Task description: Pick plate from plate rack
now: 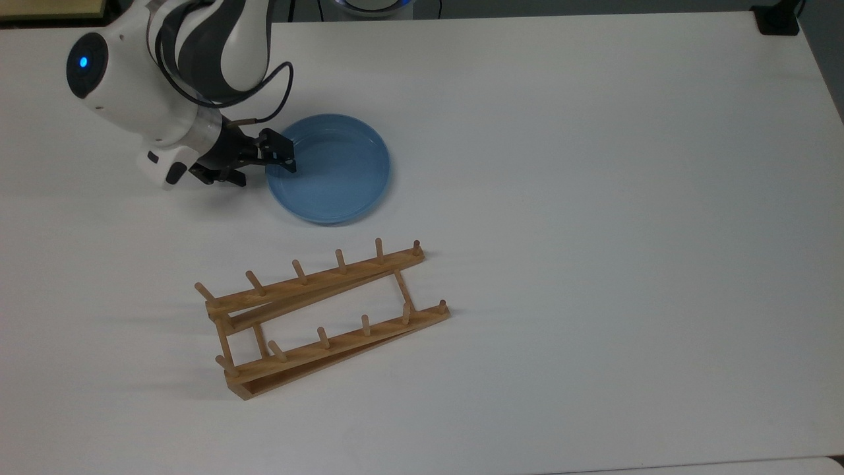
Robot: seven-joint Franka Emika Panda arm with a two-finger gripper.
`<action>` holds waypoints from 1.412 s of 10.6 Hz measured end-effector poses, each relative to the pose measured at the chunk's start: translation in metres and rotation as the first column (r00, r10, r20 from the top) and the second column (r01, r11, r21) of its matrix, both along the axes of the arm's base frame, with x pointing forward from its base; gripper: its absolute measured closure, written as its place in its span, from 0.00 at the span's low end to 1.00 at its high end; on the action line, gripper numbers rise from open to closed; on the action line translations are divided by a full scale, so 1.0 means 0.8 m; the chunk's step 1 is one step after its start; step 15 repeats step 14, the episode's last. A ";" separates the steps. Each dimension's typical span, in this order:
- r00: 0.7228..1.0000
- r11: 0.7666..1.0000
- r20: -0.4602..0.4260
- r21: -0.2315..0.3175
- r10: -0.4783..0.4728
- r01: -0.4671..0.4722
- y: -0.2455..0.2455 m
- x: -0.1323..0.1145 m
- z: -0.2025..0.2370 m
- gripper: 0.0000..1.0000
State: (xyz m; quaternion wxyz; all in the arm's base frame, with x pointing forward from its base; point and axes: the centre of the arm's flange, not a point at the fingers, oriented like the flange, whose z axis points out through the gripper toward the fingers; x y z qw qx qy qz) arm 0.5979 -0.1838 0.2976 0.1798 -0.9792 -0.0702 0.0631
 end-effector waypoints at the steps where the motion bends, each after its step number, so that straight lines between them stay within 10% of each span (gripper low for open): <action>1: 1.000 1.000 0.021 -0.014 -0.009 0.009 0.002 0.007 0.019 0.00; 6: 0.995 0.907 0.062 -0.410 -0.073 0.092 0.126 0.057 0.194 0.00; 15: 0.978 0.899 0.140 -0.391 -0.154 0.197 0.160 -0.012 0.360 0.00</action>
